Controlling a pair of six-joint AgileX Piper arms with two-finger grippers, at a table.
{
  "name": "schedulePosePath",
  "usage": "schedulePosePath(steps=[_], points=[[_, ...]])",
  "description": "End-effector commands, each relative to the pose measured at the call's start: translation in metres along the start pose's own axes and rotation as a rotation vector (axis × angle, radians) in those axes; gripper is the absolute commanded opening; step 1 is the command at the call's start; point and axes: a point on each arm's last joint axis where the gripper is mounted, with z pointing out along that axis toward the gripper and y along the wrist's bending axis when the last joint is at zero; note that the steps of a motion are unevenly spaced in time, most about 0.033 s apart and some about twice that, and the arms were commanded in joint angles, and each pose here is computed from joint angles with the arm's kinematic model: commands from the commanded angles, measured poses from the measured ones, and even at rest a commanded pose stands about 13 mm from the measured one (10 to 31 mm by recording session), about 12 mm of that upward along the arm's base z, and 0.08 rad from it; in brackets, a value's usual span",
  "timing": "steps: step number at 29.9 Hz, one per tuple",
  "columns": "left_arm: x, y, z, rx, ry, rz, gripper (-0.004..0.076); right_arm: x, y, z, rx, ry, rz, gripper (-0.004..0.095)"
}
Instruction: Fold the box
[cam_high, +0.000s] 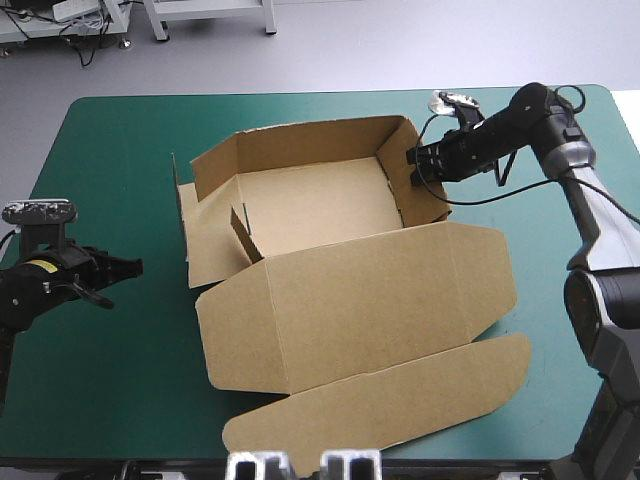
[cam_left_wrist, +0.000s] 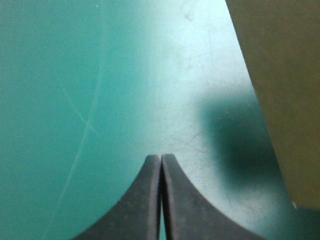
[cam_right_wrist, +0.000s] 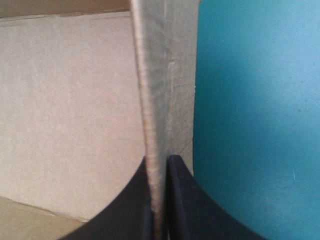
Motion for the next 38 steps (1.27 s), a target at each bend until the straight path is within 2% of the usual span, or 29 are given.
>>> schedulePosePath(steps=[1, 4, 10, 18, 24, 29, 38], points=[[-0.018, -0.002, 0.003, 0.040, -0.108, -0.063, -0.0010, 0.000, 0.045, -0.060, -0.066, -0.143, -0.055, -0.0009], [-0.022, -0.005, 0.012, 0.100, -0.114, -0.114, -0.0010, 0.006, 0.060, -0.084, -0.052, -0.192, -0.087, -0.0009], [-0.033, -0.019, 0.016, 0.286, -0.188, -0.174, -0.0010, 0.018, 0.076, -0.118, 0.039, -0.251, -0.114, -0.0011], [-0.042, -0.035, 0.019, 0.515, -0.222, -0.267, -0.0010, 0.034, 0.099, -0.153, 0.046, -0.334, -0.147, -0.0011], [-0.046, -0.045, 0.018, 0.679, -0.224, -0.286, -0.0010, 0.043, 0.109, -0.169, 0.054, -0.372, -0.169, -0.0013], [-0.047, -0.055, 0.009, 0.820, -0.221, -0.285, -0.0010, 0.046, 0.110, -0.177, 0.105, -0.395, -0.184, -0.0013], [-0.046, -0.063, -0.001, 0.960, -0.197, -0.274, -0.0010, 0.041, 0.110, -0.181, 0.134, -0.471, -0.193, -0.0013]])
